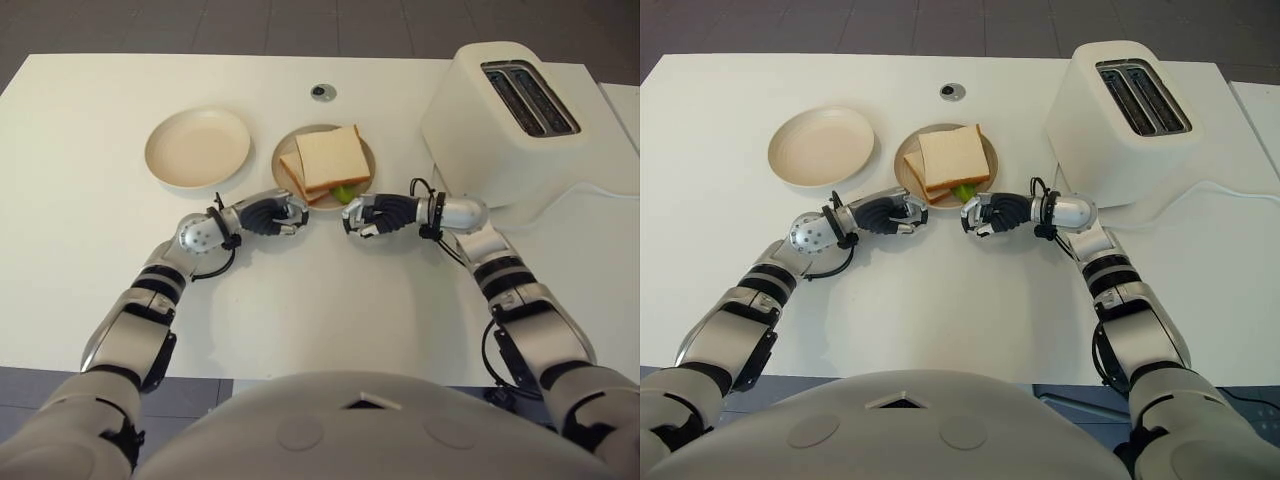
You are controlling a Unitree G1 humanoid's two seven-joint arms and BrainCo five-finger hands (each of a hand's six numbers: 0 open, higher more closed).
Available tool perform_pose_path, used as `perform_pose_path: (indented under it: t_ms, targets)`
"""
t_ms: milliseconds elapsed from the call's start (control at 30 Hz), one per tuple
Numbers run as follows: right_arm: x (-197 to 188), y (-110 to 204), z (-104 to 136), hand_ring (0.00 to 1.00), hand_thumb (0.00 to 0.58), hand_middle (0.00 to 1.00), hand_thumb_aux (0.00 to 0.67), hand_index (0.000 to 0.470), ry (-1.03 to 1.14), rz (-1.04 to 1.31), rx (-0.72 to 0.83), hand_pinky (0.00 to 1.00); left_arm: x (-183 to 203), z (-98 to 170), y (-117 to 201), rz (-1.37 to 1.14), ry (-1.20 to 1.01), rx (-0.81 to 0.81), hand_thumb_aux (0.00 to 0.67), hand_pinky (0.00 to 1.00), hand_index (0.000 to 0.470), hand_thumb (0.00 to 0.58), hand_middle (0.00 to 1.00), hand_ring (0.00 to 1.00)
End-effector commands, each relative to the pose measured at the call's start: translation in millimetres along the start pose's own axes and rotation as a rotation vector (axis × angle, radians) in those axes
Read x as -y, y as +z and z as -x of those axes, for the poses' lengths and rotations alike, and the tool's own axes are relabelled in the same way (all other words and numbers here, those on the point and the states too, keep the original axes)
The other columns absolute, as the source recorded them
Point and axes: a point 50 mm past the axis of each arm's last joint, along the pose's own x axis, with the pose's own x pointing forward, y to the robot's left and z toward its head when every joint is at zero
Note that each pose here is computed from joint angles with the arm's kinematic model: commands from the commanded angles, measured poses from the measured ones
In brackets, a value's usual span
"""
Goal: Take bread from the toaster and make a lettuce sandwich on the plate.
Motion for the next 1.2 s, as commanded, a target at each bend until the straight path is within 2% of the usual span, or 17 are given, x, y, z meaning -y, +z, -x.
perform_pose_path:
  t_ms: [33, 67, 100, 133, 167, 200, 233, 267, 300, 400, 467, 533, 1200]
  targets:
    - [12.2, -5.5, -7.3, 1.0, 0.58, 1.0, 0.67, 0.47, -0.168, -0.025, -0.025, 1.0, -7.5, -9.0, -3.2, -0.036, 0.124, -0.032, 0.67, 1.0, 0.47, 0.58, 1.0, 1.0]
    - [17.4, -3.8, -8.3, 1.0, 0.58, 1.0, 0.67, 0.47, -0.215, -0.023, -0.014, 1.0, -10.5, -10.0, -2.6, -0.034, 0.167, -0.026, 0.67, 1.0, 0.47, 0.58, 1.0, 1.0]
    - [21.3, -2.5, -8.6, 1.0, 0.58, 1.0, 0.67, 0.47, -0.252, -0.022, -0.004, 1.0, -13.9, -10.5, -2.3, -0.027, 0.207, -0.021, 0.568, 1.0, 0.398, 0.566, 1.0, 1.0]
    - [26.2, -0.3, -6.8, 1.0, 0.58, 1.0, 0.67, 0.47, -0.287, -0.028, 0.016, 1.0, -18.7, -9.1, -1.3, -0.014, 0.249, -0.005, 0.42, 0.96, 0.295, 0.5, 0.96, 0.96]
    - [33.7, 4.0, -1.6, 1.0, 0.58, 1.0, 0.67, 0.47, -0.325, -0.06, 0.064, 1.0, -24.3, -6.2, 2.8, 0.02, 0.297, 0.044, 0.184, 0.67, 0.129, 0.275, 0.67, 0.67]
    - [45.0, 8.5, 6.8, 0.96, 0.577, 0.96, 0.625, 0.439, -0.385, -0.096, 0.115, 0.96, -30.1, -2.4, 9.6, 0.057, 0.344, 0.119, 0.0, 0.4, 0.0, 0.0, 0.4, 0.4]
    - [56.0, 13.6, 16.8, 0.68, 0.478, 0.68, 0.389, 0.273, -0.438, -0.129, 0.173, 0.68, -37.1, 2.6, 17.2, 0.091, 0.4, 0.2, 0.0, 0.0, 0.0, 0.0, 0.0, 0.0]
    - [64.7, 20.3, 26.5, 0.29, 0.0, 0.29, 0.0, 0.0, -0.48, -0.154, 0.242, 0.29, -44.2, 8.1, 25.8, 0.126, 0.451, 0.284, 0.0, 0.0, 0.0, 0.0, 0.0, 0.0]
    - [72.4, 28.9, 35.9, 0.0, 0.0, 0.0, 0.0, 0.0, -0.528, -0.157, 0.322, 0.0, -51.5, 13.7, 34.5, 0.154, 0.497, 0.363, 0.0, 0.0, 0.0, 0.0, 0.0, 0.0]
    - [84.2, 52.8, 53.7, 0.0, 0.0, 0.0, 0.0, 0.0, -0.657, -0.144, 0.522, 0.0, -84.7, 27.7, 53.1, 0.188, 0.73, 0.507, 0.0, 0.0, 0.0, 0.0, 0.0, 0.0]
    - [84.8, 63.4, 56.6, 0.0, 0.0, 0.0, 0.0, 0.0, -0.716, -0.095, 0.575, 0.0, -98.1, 32.3, 64.2, 0.199, 0.832, 0.572, 0.0, 0.0, 0.0, 0.0, 0.0, 0.0]
    - [83.9, 71.1, 55.5, 0.0, 0.0, 0.0, 0.0, 0.0, -0.746, -0.068, 0.609, 0.0, -97.9, 31.1, 70.4, 0.202, 0.84, 0.592, 0.0, 0.0, 0.0, 0.0, 0.0, 0.0]
    - [75.5, 71.4, 46.6, 0.0, 0.0, 0.0, 0.0, 0.0, -0.728, -0.039, 0.581, 0.0, -84.6, 20.6, 64.7, 0.182, 0.765, 0.513, 0.0, 0.0, 0.0, 0.0, 0.0, 0.0]
